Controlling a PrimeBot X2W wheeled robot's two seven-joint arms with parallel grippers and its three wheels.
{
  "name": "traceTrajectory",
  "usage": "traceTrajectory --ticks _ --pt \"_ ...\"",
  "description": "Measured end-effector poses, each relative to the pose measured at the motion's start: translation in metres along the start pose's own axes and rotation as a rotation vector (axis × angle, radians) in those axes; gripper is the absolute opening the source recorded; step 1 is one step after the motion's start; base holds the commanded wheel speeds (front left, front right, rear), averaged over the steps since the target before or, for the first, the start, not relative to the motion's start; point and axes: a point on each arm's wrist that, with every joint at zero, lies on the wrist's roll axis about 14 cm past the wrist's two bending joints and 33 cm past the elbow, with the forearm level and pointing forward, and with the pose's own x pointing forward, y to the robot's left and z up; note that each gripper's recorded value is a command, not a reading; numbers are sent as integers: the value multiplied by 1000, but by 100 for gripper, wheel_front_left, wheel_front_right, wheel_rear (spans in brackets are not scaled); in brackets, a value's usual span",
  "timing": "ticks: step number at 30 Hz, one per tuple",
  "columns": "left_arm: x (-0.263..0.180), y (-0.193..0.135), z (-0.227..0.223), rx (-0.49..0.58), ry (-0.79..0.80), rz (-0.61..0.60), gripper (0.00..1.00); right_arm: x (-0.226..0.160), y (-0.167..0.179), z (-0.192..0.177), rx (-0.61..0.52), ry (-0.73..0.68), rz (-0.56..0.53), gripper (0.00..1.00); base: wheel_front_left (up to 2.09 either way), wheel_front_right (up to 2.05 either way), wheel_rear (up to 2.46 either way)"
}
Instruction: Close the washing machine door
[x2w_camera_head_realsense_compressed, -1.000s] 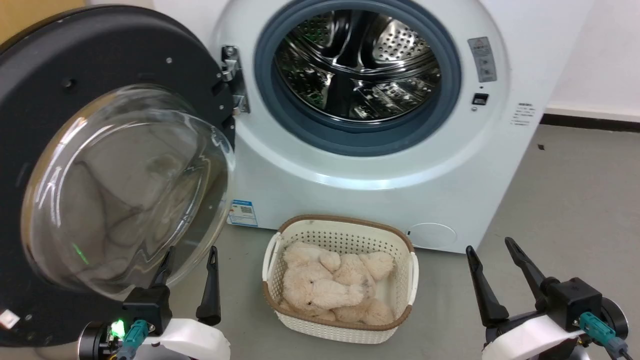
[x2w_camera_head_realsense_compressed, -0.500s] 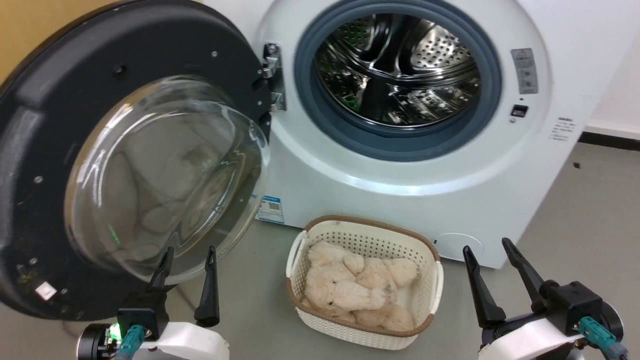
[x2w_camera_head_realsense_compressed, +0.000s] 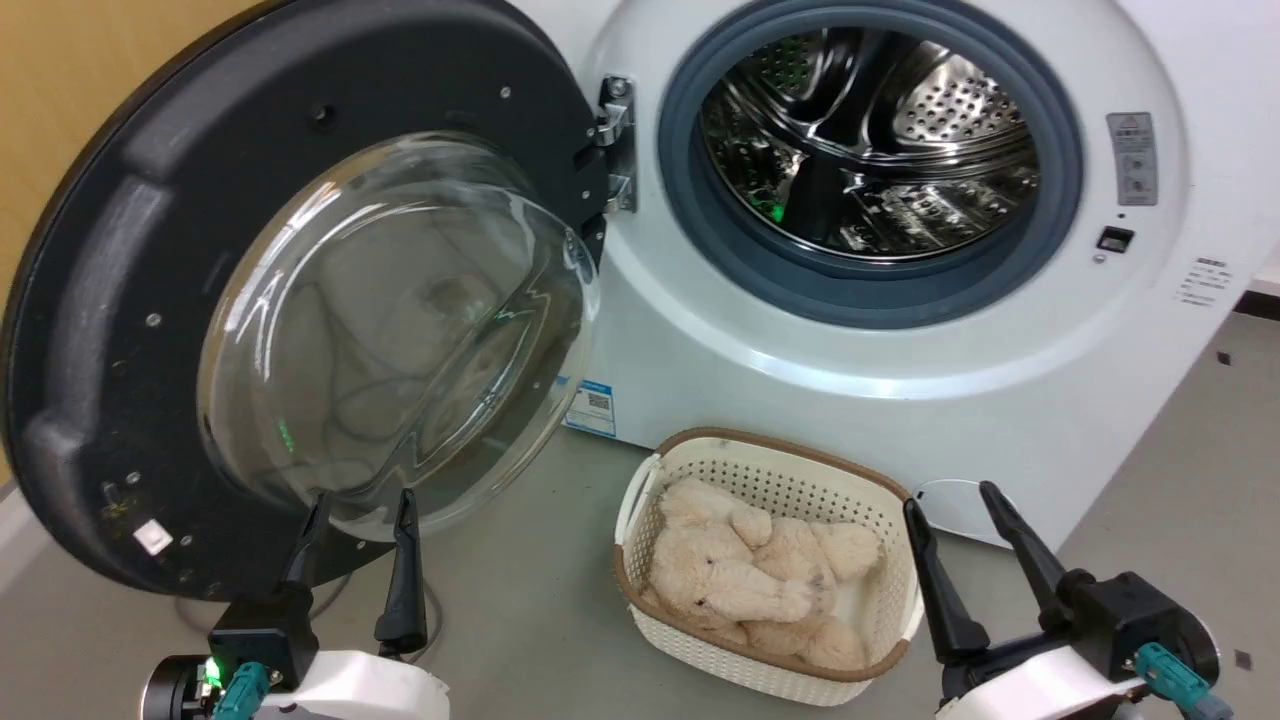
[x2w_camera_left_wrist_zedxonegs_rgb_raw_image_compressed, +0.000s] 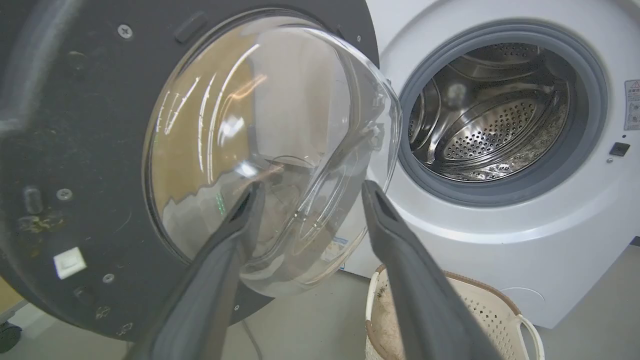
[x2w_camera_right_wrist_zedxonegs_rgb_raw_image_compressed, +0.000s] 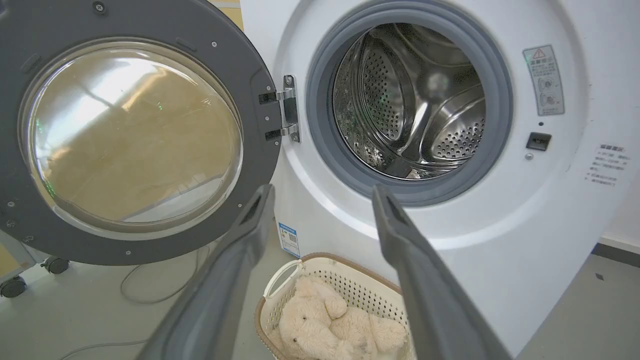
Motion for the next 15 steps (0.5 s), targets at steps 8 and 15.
traceTrajectory --ticks 8,15 --pt "-7 17 4 -2 -18 58 100 11 19 -4 33 -4 64 100 0 0 0" --pt "-16 31 8 -3 -32 108 100 20 35 -6 51 -7 118 100 0 0 0"
